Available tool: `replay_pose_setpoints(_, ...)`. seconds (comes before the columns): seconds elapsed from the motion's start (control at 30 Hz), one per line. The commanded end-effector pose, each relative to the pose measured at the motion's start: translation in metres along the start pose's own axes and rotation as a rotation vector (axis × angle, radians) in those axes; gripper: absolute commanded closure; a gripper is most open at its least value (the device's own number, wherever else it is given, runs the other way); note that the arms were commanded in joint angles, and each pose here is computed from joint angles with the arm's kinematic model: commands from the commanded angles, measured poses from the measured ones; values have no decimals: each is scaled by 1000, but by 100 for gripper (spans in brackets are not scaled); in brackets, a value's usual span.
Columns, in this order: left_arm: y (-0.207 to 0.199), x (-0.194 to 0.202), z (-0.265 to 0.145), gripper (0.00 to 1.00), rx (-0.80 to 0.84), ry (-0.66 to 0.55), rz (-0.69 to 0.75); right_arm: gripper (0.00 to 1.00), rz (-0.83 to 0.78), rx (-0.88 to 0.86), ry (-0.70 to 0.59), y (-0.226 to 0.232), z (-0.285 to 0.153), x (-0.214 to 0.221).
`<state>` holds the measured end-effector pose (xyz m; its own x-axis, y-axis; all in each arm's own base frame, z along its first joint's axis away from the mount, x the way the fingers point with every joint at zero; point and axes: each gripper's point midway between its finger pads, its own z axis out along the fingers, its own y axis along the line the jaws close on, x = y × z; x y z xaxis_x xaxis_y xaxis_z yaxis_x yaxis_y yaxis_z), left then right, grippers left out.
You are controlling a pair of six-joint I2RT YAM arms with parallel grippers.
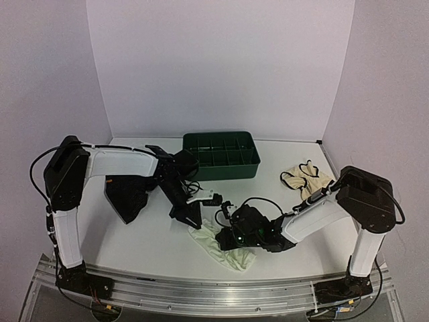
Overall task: Roll the underwear
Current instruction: Fold the underwear at the center of the board.
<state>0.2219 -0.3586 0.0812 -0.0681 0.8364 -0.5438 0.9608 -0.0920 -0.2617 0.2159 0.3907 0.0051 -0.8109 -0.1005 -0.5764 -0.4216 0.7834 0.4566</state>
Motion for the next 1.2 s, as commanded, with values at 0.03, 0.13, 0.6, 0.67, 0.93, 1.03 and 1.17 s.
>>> replay_pose_setpoints(0.03,-15,-2,32,81,55,64,176,100,-20,50,90,-17,5,14)
replay_pose_setpoints(0.13,8,-17,33,82,14,24,154,100,-34,23,110,-14,5,16)
replay_pose_setpoints(0.6,22,16,60,82,-16,45,90,100,-70,-57,129,-5,1,4)
replay_pose_setpoints(0.67,31,17,61,83,-41,42,74,100,-86,-76,135,-1,0,3)
replay_pose_setpoints(0.93,43,47,67,87,-67,91,-20,99,-184,-137,125,23,-25,-17)
replay_pose_setpoints(1.03,39,52,68,88,-64,85,-61,96,-209,-164,80,35,-41,-34)
replay_pose_setpoints(1.17,34,59,70,91,-73,79,-114,94,-208,-177,32,45,-58,-50)
